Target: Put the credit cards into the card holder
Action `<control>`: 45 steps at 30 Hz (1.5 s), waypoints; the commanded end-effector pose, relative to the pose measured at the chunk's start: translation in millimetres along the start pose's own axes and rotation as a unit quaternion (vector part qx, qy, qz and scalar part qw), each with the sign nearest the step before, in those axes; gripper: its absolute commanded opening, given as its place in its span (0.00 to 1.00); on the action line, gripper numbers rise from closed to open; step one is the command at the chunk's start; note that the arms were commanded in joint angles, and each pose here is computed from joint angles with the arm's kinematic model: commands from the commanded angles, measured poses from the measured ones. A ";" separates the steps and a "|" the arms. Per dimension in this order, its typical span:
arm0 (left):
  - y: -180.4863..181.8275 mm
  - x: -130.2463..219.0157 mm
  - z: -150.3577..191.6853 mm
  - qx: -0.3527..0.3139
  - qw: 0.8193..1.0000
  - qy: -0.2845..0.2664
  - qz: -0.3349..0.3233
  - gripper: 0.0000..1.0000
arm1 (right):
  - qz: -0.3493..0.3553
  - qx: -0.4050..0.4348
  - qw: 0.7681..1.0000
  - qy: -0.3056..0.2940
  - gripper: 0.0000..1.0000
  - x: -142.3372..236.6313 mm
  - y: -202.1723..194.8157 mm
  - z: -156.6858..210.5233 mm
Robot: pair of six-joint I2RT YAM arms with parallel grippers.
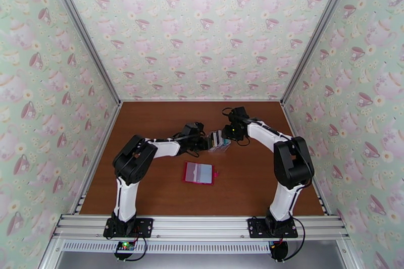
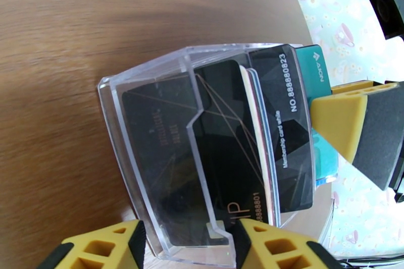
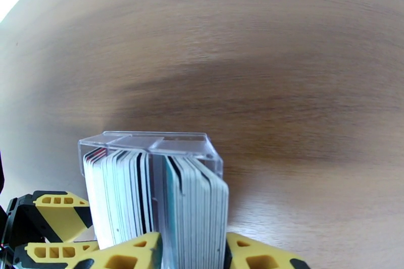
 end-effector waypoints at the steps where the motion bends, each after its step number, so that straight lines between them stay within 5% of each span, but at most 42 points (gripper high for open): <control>1: 24.2 0.4 9.6 0.008 0.999 0.010 -0.051 0.50 | 0.017 0.012 0.999 0.045 0.40 -11.7 6.4 13.3; 23: 48.6 -16.6 20.2 0.079 0.996 0.034 -0.030 0.33 | 0.092 0.001 0.996 0.017 0.40 11.0 -10.4 -0.7; 45: 51.2 -14.1 18.3 0.086 0.996 0.024 -0.031 0.34 | 0.135 0.000 0.991 -0.009 0.37 35.3 -15.8 -5.8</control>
Point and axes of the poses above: each hand's point on the last joint's axis, 136 mm out from that joint toward the fingers, its own x axis back along the fingers, its own y axis along the line the jaws close on, z = x × y, the point moved 10 cm from there along x, back along the fingers, and after that the axes turned 12 degrees about x, right-handed, at the moved point
